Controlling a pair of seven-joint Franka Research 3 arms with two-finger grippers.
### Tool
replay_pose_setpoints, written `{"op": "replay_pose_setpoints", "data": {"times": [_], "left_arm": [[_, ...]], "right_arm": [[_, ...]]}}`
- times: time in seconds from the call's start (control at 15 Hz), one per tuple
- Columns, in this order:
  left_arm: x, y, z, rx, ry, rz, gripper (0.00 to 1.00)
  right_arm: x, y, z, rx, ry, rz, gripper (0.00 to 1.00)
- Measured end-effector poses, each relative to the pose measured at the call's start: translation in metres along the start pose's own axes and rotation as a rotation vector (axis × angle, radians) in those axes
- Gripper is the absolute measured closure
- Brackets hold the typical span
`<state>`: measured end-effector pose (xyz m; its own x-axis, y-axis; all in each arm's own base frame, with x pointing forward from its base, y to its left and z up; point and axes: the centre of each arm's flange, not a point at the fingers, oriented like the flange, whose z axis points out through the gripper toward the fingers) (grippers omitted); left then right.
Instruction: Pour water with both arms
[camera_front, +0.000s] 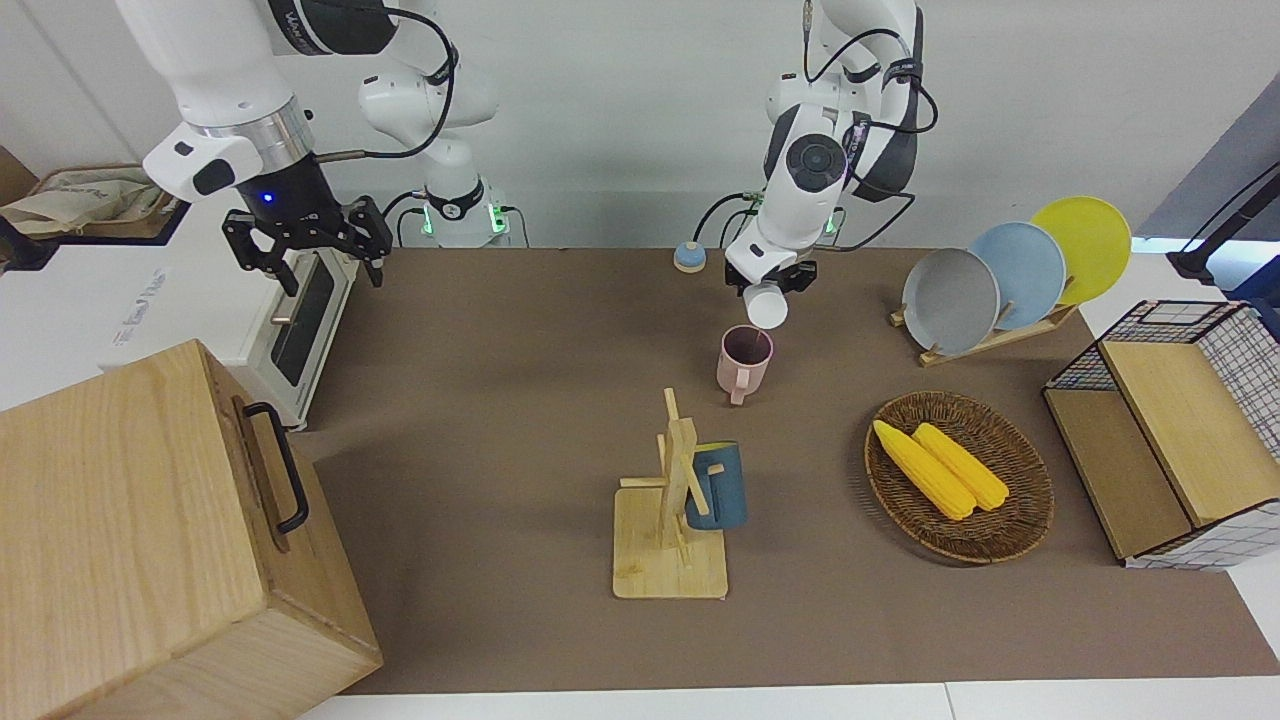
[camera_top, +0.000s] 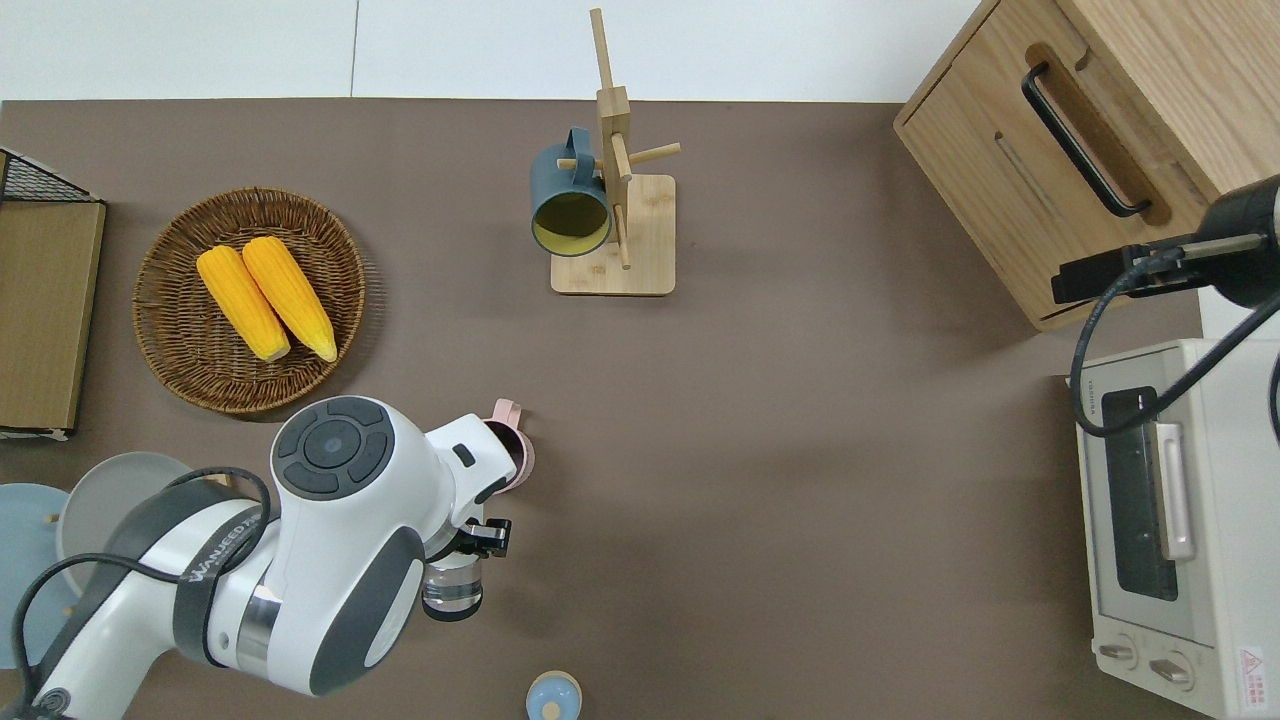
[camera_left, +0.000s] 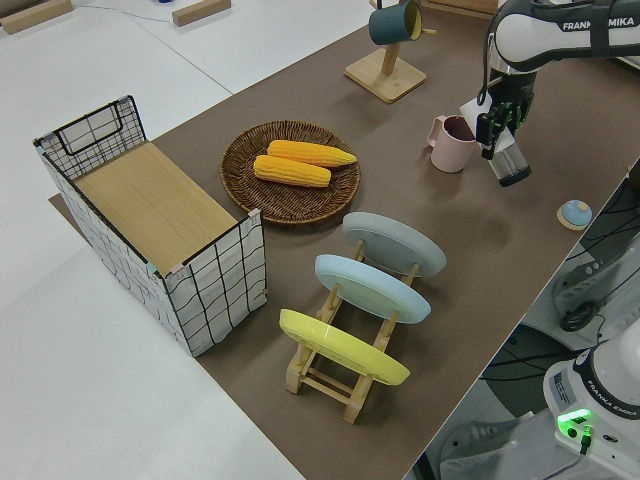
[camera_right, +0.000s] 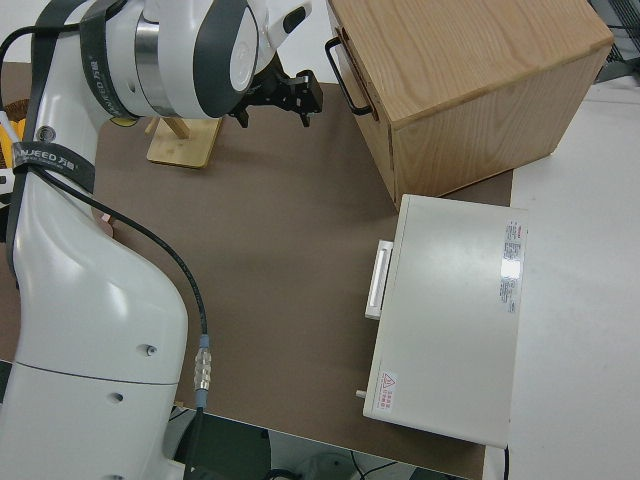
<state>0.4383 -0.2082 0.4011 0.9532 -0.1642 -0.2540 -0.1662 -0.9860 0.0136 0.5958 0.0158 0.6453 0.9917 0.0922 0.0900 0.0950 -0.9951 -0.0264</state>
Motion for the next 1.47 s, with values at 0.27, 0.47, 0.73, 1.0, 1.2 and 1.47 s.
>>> {"op": "replay_pose_setpoints", "data": {"times": [0.27,0.47,0.73,1.0,1.2,1.47], "left_arm": [[-0.0001,0.0002,-0.0014,0.003,-0.015,0.001,0.34],[0.0002,0.0003,-0.0012,0.004,-0.016,-0.008,0.34],[0.0006,0.0006,-0.0006,0.004,-0.019,-0.013,0.34],[-0.0004,0.0006,0.0000,0.006,-0.028,-0.016,0.34],[-0.0008,0.0008,-0.0004,0.007,-0.031,-0.017,0.34],[-0.0007,0.0017,-0.0017,0.007,-0.030,-0.017,0.34]], "right_arm": [[0.0000,0.0000,0.0000,0.000,0.000,0.000,0.00],[0.0000,0.0000,0.0000,0.000,0.000,0.000,0.00],[0.0000,0.0000,0.0000,0.000,0.000,0.000,0.00],[0.0000,-0.0001,0.0000,0.000,0.000,0.000,0.00],[0.0000,-0.0001,0.0000,0.000,0.000,0.000,0.00],[0.0000,-0.0003,0.0001,0.000,0.000,-0.001,0.00]]}}
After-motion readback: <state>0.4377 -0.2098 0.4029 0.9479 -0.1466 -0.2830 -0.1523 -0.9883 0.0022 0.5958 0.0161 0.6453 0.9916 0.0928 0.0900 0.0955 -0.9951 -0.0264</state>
